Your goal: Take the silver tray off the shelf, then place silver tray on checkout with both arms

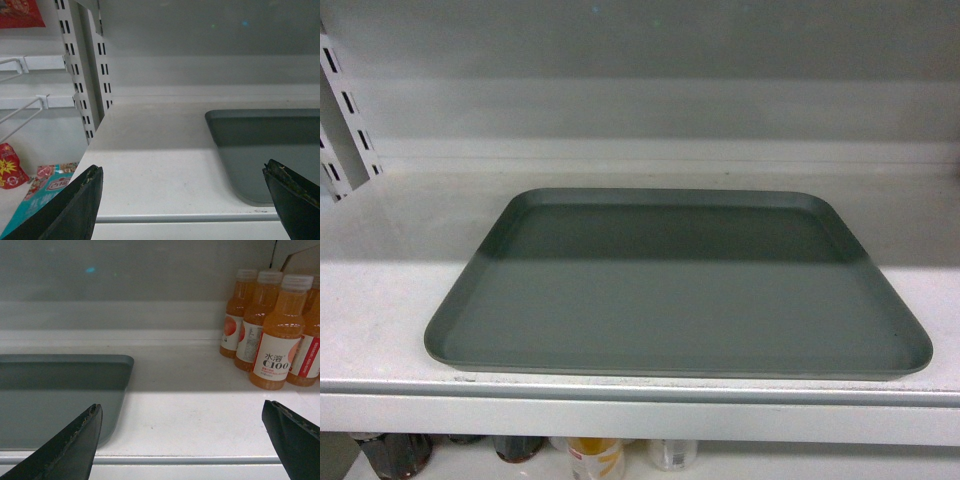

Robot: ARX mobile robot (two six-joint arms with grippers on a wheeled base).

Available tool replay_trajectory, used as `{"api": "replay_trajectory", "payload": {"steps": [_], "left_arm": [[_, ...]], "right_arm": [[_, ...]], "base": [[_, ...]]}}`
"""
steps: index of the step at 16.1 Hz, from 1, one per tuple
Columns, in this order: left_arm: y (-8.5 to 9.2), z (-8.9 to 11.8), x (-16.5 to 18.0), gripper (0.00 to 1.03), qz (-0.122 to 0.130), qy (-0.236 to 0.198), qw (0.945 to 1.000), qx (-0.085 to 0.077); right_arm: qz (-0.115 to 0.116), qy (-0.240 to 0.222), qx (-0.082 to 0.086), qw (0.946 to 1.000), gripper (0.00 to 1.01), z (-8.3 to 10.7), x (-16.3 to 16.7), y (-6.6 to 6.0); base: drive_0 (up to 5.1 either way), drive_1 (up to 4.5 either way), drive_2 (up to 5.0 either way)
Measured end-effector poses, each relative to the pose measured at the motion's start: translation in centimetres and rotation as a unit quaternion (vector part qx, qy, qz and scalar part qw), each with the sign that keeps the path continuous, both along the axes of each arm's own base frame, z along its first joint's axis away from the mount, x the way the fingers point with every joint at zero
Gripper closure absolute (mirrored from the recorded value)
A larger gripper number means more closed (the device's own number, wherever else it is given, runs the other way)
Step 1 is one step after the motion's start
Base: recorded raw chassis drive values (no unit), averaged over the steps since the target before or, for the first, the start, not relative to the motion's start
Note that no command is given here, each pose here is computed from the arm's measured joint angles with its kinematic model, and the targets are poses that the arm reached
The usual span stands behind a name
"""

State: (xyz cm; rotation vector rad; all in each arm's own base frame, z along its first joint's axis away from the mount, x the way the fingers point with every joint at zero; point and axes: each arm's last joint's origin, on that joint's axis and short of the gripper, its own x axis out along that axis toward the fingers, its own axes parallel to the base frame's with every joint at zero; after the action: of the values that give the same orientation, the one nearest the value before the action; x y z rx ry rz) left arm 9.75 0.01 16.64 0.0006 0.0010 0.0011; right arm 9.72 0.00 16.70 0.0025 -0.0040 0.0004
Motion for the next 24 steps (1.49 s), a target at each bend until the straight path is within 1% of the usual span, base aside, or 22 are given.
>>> {"api": "replay_trajectory", "payload": {"steps": [1, 2, 3, 4, 5, 6, 7, 9, 10, 11, 12, 13, 14, 15, 16, 18, 19, 22, 23, 24], "left_arm": [[0.0, -0.2, 0.0, 0.05, 0.017, 0.030, 0.9994, -0.002], [-0.3, -0.2, 0.1, 0.05, 0.047, 0.093, 0.9945, 0.002], [-0.4, 0.3, 0.4, 0.05, 0.063, 0.104, 0.9926, 0.007], [-0.4, 0.9, 0.6, 0.05, 0.068, 0.087, 0.9939, 0.002], [-0.3, 1.9, 1.1, 0.05, 0.066, 0.062, 0.9959, -0.003], [-0.4, 2.6, 1.8, 0.05, 0.055, 0.052, 0.9971, -0.006], [-0.6, 2.8, 2.7, 0.05, 0.041, 0.049, 0.9979, -0.007], [-1.1, 2.5, 4.7, 0.05, 0.010, 0.057, 0.9983, -0.008], [-1.4, 2.4, 5.8, 0.05, -0.006, 0.060, 0.9980, -0.016], [-1.9, 2.4, 7.3, 0.05, -0.019, 0.064, 0.9976, -0.020], [-3.3, 2.0, 9.8, 0.05, -0.052, 0.082, 0.9949, -0.028], [-4.5, 0.7, 12.2, 0.05, -0.069, 0.115, 0.9905, -0.032], [-5.2, -0.1, 13.8, 0.05, -0.073, 0.138, 0.9872, -0.032], [-5.5, -0.8, 15.1, 0.05, -0.074, 0.153, 0.9851, -0.031], [-5.8, -1.5, 16.3, 0.05, -0.073, 0.168, 0.9827, -0.028], [-5.9, -2.7, 18.1, 0.05, -0.066, 0.197, 0.9779, -0.025], [-5.9, -2.8, 18.6, 0.05, -0.063, 0.206, 0.9763, -0.024], [-5.7, -2.5, 20.4, 0.05, -0.057, 0.220, 0.9735, -0.025], [-6.0, -3.4, 21.1, 0.05, -0.059, 0.244, 0.9679, -0.017], [-6.4, -4.0, 21.4, 0.05, -0.060, 0.246, 0.9674, -0.008]], "right_arm": [[0.000, 0.000, 0.000, 1.0000, 0.03, 0.0, 0.0, 0.0], [-0.016, 0.032, 0.008, 0.9993, 0.03, -0.3, 0.0, 0.0], [-0.023, 0.055, 0.022, 0.9980, 0.03, -0.4, 0.6, -0.2], [-0.026, 0.054, 0.028, 0.9978, 0.03, -0.1, 1.1, -0.4], [-0.018, 0.044, 0.030, 0.9984, 0.03, 0.5, 1.6, -0.4], [-0.004, 0.034, 0.029, 0.9990, 0.03, 1.3, 2.3, -0.2], [0.011, 0.025, 0.028, 0.9993, 0.03, 1.8, 3.1, 0.1], [0.041, 0.043, 0.024, 0.9980, 0.03, 1.5, 4.7, 1.0], [0.053, 0.053, 0.023, 0.9969, 0.03, 1.2, 5.6, 1.4], [0.066, 0.069, 0.021, 0.9952, 0.03, 0.9, 6.7, 2.0], [0.082, 0.098, 0.019, 0.9916, 0.03, 0.3, 8.7, 3.0], [0.088, 0.126, 0.016, 0.9880, 0.03, -0.4, 10.8, 4.0], [0.083, 0.149, 0.013, 0.9853, 0.03, -0.8, 12.5, 4.4], [0.081, 0.161, 0.011, 0.9836, 0.03, -1.1, 13.8, 4.8], [0.071, 0.175, 0.008, 0.9821, 0.03, -1.6, 15.1, 5.0], [0.057, 0.203, 0.002, 0.9775, 0.03, -2.5, 17.5, 5.4], [0.053, 0.211, 0.002, 0.9759, 0.03, -2.7, 18.2, 5.5], [0.036, 0.250, 0.017, 0.9674, 0.03, -2.8, 20.9, 5.6], [0.019, 0.278, 0.018, 0.9603, 0.03, -3.1, 22.8, 5.9], [0.013, 0.276, 0.014, 0.9609, 0.03, -3.3, 23.6, 6.3]], "base": [[0.0, 0.00, 0.0], [0.0, 0.00, 0.0], [0.0, 0.00, 0.0], [0.0, 0.00, 0.0], [0.0, 0.00, 0.0], [0.0, 0.00, 0.0], [0.0, 0.00, 0.0], [0.0, 0.00, 0.0], [0.0, 0.00, 0.0], [0.0, 0.00, 0.0], [0.0, 0.00, 0.0], [0.0, 0.00, 0.0], [0.0, 0.00, 0.0], [0.0, 0.00, 0.0], [0.0, 0.00, 0.0], [0.0, 0.00, 0.0], [0.0, 0.00, 0.0], [0.0, 0.00, 0.0], [0.0, 0.00, 0.0], [0.0, 0.00, 0.0]]}}
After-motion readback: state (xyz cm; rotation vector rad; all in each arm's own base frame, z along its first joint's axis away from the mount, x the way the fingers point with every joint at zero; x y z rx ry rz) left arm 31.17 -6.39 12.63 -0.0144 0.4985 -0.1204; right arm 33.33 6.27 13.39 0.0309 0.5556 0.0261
